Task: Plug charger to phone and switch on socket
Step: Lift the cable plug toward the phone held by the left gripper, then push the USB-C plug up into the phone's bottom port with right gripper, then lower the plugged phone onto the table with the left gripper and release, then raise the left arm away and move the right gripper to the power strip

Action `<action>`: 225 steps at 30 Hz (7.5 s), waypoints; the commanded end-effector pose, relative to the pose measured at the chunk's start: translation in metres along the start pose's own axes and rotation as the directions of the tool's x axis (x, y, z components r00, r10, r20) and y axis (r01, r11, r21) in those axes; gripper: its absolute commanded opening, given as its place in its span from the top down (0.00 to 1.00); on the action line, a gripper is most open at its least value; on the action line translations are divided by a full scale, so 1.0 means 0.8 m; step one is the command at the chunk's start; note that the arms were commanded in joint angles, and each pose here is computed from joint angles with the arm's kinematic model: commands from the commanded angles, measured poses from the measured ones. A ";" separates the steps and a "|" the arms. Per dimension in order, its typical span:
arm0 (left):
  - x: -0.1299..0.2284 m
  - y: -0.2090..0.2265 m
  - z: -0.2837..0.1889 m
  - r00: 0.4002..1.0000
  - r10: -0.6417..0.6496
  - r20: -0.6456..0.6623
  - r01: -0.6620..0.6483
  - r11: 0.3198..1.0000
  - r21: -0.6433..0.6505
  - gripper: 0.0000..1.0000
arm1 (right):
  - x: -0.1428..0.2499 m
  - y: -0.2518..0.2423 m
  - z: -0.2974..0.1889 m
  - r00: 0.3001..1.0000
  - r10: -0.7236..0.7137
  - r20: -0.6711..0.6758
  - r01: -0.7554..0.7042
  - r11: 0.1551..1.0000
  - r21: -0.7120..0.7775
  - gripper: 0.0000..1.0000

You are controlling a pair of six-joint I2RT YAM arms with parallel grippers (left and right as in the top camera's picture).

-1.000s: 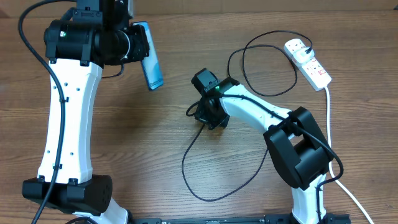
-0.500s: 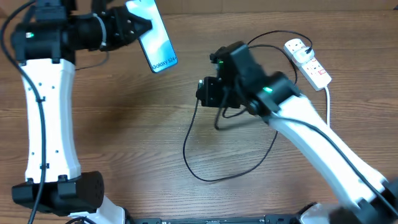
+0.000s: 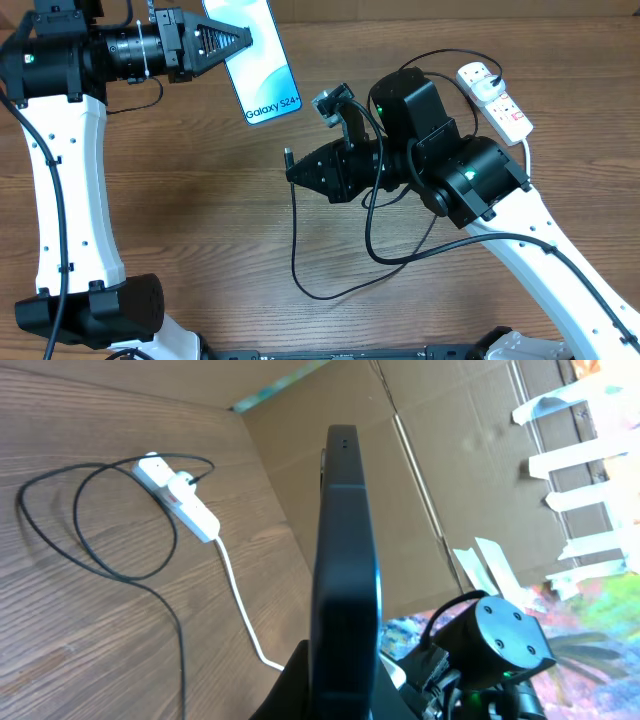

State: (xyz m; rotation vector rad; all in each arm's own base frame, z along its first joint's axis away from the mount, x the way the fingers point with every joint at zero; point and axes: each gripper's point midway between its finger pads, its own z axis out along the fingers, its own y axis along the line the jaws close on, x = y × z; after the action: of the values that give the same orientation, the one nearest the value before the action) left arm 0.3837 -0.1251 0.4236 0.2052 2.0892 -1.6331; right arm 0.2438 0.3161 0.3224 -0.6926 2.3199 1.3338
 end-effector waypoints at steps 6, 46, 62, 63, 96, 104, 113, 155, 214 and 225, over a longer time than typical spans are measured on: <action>0.011 -0.007 0.006 0.999 0.027 -0.020 -0.027 1.000 -0.013 0.96 | -0.008 0.016 -0.015 0.999 -0.028 0.043 0.027 1.000 0.002 0.96; 0.045 0.031 0.048 0.991 -0.023 -0.128 0.005 0.990 -0.139 0.96 | -0.005 -0.018 -0.010 0.991 -0.058 0.119 0.016 0.947 0.322 0.96; 0.046 0.024 0.049 0.991 -0.016 -0.135 0.002 0.995 -0.103 0.96 | -0.010 -0.018 -0.010 0.989 -0.048 0.140 0.000 0.946 0.324 0.96; 0.046 0.024 0.049 0.991 -0.009 -0.136 -0.005 0.995 -0.102 0.96 | -0.010 -0.018 -0.010 0.989 -0.048 0.141 0.000 0.946 0.324 0.96; 0.061 0.025 0.047 0.981 0.078 -0.176 -0.095 0.991 -0.090 0.96 | -0.020 -0.012 -0.010 0.984 -0.065 0.169 0.011 0.952 0.306 0.96; 0.065 0.025 0.047 0.982 0.054 -0.184 -0.072 0.993 -0.093 0.96 | -0.027 -0.008 -0.010 0.979 -0.069 0.190 0.010 0.955 0.295 0.96; 0.074 0.025 0.045 0.980 -0.029 -0.196 0.008 0.994 -0.107 0.96 | -0.037 -0.004 -0.010 0.973 -0.076 0.219 0.011 0.959 0.284 0.96; 0.107 0.200 0.053 0.911 -0.196 -0.362 -0.024 0.852 -0.523 0.96 | -0.024 -0.196 -0.150 0.858 0.273 0.435 -0.494 0.670 0.554 0.00; 0.170 0.465 0.133 0.797 -0.377 -0.472 -0.186 0.590 -0.786 0.44 | 0.021 -0.299 -0.148 0.783 0.475 0.402 -0.613 0.480 0.628 0.00; 0.067 0.364 0.093 0.911 -0.253 -0.326 -0.130 0.574 -0.809 0.18 | 0.002 -0.306 -0.155 0.792 0.422 0.442 -0.610 0.495 0.619 0.00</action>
State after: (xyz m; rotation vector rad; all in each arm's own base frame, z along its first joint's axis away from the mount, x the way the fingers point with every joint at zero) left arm 0.4534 -0.1362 0.0626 0.2274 3.1476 -0.4755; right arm 0.3707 0.1099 0.2097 0.4464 2.6588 0.4636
